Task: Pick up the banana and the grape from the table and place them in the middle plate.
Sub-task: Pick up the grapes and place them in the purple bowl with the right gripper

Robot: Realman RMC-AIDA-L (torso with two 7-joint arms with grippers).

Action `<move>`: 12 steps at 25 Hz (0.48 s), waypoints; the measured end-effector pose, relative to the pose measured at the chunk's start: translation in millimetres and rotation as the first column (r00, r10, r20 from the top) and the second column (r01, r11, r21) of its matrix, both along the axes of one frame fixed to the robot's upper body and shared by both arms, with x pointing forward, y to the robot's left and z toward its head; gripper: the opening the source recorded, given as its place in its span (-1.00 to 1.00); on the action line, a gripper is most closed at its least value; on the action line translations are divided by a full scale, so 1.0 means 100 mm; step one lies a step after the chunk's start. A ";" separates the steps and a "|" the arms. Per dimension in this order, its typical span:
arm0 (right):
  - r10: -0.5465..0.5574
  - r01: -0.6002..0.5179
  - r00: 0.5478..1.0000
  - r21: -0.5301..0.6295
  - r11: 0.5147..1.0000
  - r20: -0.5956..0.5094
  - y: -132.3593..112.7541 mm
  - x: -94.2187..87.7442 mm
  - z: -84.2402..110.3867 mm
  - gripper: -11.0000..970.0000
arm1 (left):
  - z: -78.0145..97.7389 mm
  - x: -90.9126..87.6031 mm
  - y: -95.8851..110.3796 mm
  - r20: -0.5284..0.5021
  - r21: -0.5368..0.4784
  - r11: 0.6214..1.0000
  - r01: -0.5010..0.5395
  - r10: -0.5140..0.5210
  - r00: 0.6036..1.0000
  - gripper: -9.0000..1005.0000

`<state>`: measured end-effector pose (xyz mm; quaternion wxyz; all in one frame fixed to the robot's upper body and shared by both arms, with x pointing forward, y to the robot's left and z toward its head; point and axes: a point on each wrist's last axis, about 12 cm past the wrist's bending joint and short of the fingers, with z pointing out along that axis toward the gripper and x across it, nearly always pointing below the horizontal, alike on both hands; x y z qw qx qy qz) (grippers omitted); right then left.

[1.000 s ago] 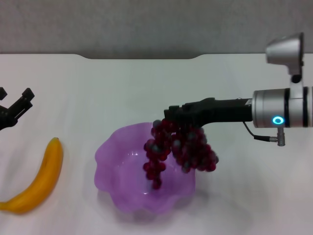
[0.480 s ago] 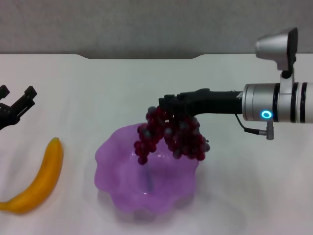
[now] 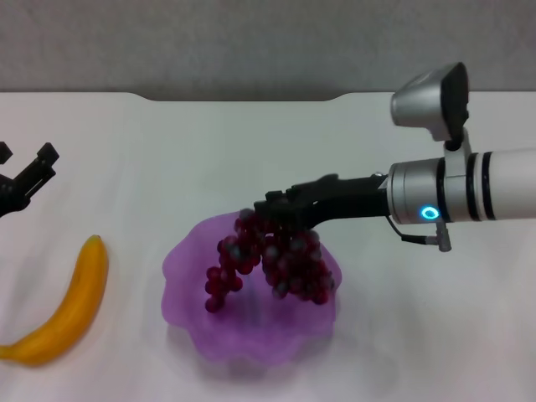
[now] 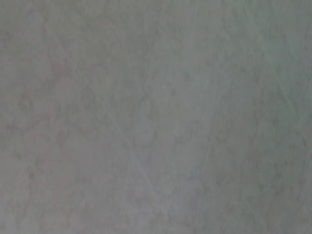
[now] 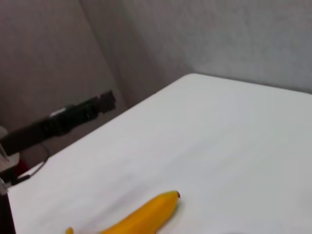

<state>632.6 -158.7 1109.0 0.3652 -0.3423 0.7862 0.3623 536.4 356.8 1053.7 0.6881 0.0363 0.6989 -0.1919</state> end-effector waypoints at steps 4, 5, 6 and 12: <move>-0.008 0.005 0.999 -0.065 0.998 -0.048 0.03 -0.01 -0.07 -0.44 | 0.00 0.01 0.00 0.001 -0.003 1.000 0.000 0.000 1.000 0.75; -0.010 0.006 0.999 -0.078 0.997 -0.048 0.04 -0.02 -0.09 -0.34 | 0.00 0.00 0.00 0.000 -0.004 1.000 0.000 0.001 1.000 0.75; -0.008 0.004 0.999 -0.087 0.996 -0.048 0.06 -0.03 -0.11 -0.25 | 0.00 0.00 0.00 0.000 -0.004 1.000 0.000 0.001 1.000 0.75; -0.018 0.014 0.999 -0.093 0.996 -0.034 0.10 -0.01 -0.11 0.11 | -0.01 -0.01 0.00 -0.001 -0.006 1.000 -0.004 0.004 1.000 0.75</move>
